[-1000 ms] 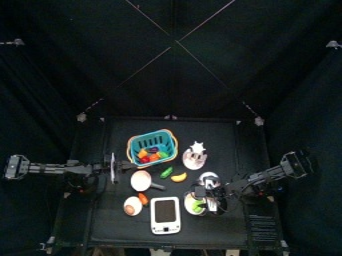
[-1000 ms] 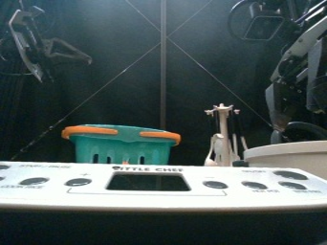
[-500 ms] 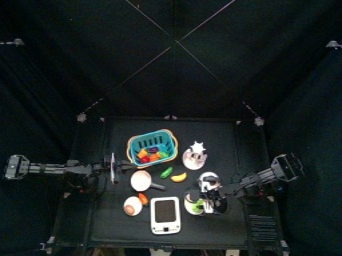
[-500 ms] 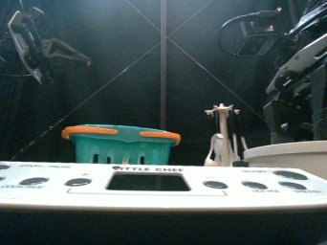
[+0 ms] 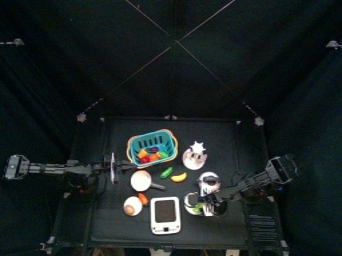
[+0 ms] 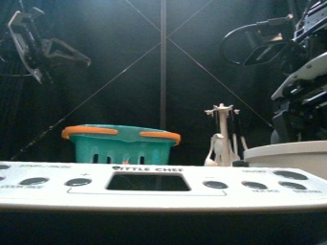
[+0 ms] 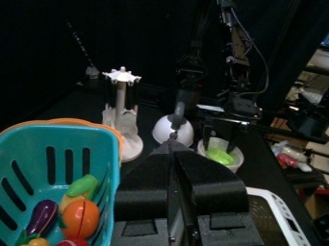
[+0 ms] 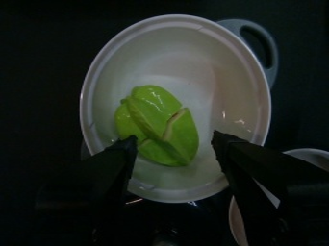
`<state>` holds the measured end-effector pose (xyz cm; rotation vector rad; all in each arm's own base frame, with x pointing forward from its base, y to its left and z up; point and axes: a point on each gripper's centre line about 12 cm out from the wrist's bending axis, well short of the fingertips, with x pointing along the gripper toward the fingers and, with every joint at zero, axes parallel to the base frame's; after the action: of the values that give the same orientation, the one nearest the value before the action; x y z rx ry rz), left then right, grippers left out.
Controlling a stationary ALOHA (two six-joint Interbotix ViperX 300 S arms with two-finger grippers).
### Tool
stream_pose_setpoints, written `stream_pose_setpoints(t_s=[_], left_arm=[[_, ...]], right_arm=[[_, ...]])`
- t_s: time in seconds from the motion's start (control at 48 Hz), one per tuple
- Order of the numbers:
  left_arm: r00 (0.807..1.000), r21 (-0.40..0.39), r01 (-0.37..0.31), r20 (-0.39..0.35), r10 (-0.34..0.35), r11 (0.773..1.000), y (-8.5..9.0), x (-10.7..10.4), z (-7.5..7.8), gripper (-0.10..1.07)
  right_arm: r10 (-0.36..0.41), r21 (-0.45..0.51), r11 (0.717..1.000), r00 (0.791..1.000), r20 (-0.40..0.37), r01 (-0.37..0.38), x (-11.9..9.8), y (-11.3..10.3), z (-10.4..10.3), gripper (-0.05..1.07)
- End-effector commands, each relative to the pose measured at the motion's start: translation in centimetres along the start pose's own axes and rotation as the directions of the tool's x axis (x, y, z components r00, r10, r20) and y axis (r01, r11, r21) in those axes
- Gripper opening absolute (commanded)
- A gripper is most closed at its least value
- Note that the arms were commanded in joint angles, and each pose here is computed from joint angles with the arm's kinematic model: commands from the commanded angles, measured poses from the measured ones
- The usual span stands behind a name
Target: Grab starfruit from pot
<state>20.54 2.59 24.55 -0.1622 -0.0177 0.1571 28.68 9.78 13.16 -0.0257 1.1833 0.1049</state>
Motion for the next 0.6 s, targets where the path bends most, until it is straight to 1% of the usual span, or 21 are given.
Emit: stream_pose_setpoints(t_s=[0.0,0.333,0.479,0.583], left_arm=[[1.0,-0.005,-0.002,0.017,0.002,1.0,0.0,0.2,0.5,0.41],[1.0,-0.011,-0.006,0.012,0.006,1.0,0.1,0.2,0.3,0.41],[1.0,-0.01,-0.005,0.009,0.005,1.0,0.0,0.1,0.2,0.41],[1.0,-0.01,-0.006,0.008,0.006,1.0,0.1,0.1,0.1,0.41]], right_arm=[[0.004,-0.003,1.0,1.0,0.021,-0.004,-0.3,0.2,0.8,0.95],[-0.006,-0.001,1.0,1.0,-0.005,0.006,1.2,0.2,1.4,0.94],[-0.003,-0.002,1.0,1.0,0.007,0.003,1.2,0.2,1.6,0.92],[0.002,-0.002,1.0,1.0,0.02,-0.002,1.2,0.3,1.8,0.87]])
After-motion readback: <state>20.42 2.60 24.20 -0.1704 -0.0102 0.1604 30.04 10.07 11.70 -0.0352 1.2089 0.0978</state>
